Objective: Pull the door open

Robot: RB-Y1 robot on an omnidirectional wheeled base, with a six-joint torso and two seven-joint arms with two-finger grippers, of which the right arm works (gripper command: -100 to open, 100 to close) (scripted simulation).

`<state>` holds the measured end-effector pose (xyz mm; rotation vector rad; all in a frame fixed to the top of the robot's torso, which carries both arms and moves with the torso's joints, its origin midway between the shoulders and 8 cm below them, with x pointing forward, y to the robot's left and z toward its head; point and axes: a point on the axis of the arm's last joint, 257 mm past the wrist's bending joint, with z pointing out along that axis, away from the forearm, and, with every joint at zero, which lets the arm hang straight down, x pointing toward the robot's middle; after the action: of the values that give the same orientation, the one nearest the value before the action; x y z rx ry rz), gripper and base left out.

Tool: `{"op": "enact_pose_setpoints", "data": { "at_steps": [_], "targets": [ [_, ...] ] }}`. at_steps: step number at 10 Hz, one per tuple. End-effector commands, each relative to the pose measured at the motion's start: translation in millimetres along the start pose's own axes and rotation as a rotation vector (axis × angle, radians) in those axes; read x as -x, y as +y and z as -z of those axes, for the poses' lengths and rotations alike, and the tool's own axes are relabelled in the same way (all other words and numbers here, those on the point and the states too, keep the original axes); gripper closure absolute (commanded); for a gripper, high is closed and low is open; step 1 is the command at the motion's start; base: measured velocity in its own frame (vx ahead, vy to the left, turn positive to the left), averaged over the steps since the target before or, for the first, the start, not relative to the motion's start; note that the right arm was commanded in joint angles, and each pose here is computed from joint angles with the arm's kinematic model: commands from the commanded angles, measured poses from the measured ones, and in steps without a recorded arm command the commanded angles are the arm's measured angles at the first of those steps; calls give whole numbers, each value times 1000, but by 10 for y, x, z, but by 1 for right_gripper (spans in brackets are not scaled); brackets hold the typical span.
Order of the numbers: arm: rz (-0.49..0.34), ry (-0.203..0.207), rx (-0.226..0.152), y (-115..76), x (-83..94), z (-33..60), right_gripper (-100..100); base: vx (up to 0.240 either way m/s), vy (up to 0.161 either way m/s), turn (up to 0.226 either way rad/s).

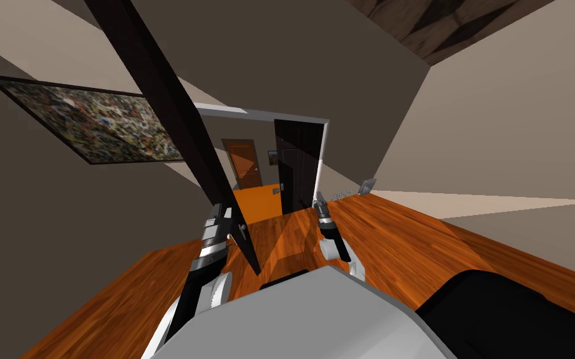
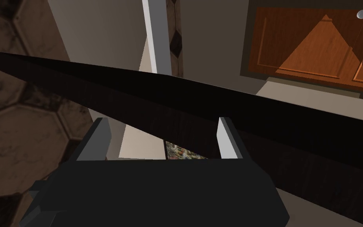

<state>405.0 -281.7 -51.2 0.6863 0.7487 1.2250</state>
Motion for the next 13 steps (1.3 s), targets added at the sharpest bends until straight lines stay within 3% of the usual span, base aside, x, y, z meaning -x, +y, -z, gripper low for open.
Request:
{"op": "enact_pose_setpoints", "data": {
  "at_steps": [1, 13],
  "targets": [
    [-5, 2, -15, -121, -26, 24, -100, 86, -35, 12],
    [-43, 10, -127, -926, -187, 142, -100, 78, -32, 16]
  ]
}}
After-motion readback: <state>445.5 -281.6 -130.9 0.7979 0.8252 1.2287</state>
